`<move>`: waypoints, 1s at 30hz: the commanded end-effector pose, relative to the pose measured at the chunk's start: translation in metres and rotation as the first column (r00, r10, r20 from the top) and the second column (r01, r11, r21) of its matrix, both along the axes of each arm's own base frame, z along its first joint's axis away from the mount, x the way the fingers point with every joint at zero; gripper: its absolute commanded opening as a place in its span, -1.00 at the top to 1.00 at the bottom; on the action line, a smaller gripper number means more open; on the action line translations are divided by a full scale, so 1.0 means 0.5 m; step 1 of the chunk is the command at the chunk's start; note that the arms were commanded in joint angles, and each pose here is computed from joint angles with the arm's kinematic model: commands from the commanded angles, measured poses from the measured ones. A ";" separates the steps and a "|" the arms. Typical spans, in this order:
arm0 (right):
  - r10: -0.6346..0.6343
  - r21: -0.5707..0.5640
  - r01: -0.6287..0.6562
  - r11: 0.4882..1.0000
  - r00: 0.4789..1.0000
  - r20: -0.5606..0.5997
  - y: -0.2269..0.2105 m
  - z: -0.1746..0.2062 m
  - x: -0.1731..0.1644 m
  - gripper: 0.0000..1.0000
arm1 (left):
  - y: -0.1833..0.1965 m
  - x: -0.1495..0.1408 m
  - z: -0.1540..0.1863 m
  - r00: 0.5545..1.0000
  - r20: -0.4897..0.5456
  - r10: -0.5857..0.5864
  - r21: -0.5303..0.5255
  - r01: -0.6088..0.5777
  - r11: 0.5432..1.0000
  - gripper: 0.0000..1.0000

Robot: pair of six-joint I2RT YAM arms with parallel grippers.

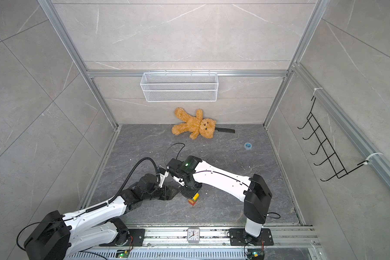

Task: Assemble an ice cream with lego
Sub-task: Assemble the lego brick with the lego brick.

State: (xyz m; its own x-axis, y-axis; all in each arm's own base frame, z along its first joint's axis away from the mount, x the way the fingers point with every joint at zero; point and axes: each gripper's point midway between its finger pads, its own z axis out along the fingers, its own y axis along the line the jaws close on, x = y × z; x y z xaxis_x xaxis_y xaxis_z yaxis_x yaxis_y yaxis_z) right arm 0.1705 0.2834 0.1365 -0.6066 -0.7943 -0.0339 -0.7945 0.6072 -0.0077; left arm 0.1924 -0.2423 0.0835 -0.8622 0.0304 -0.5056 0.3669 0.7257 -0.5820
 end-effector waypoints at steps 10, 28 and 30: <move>0.003 -0.031 -0.003 1.000 1.000 0.004 -0.004 0.000 -0.002 0.11 | 0.004 0.002 0.011 1.000 0.024 0.011 -0.004 -0.011 1.000 -0.43; -0.037 0.095 0.031 0.995 0.997 0.062 0.007 0.055 0.002 -0.13 | 0.001 0.004 0.009 1.000 0.023 0.010 -0.005 -0.009 1.000 -0.43; -0.040 0.097 0.034 0.995 0.997 0.061 0.004 0.055 0.000 -0.09 | 0.000 0.003 0.009 1.000 0.021 0.009 -0.005 -0.008 1.000 -0.43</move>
State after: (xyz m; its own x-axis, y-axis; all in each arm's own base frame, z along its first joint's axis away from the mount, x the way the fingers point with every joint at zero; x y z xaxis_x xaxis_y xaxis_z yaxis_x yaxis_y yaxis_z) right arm 0.1737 0.2854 0.1537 -0.6180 -0.7786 -0.1086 -0.7821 0.6229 -0.0153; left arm 0.1930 -0.2395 0.0840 -0.8598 0.0251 -0.5100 0.3621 0.7343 -0.5742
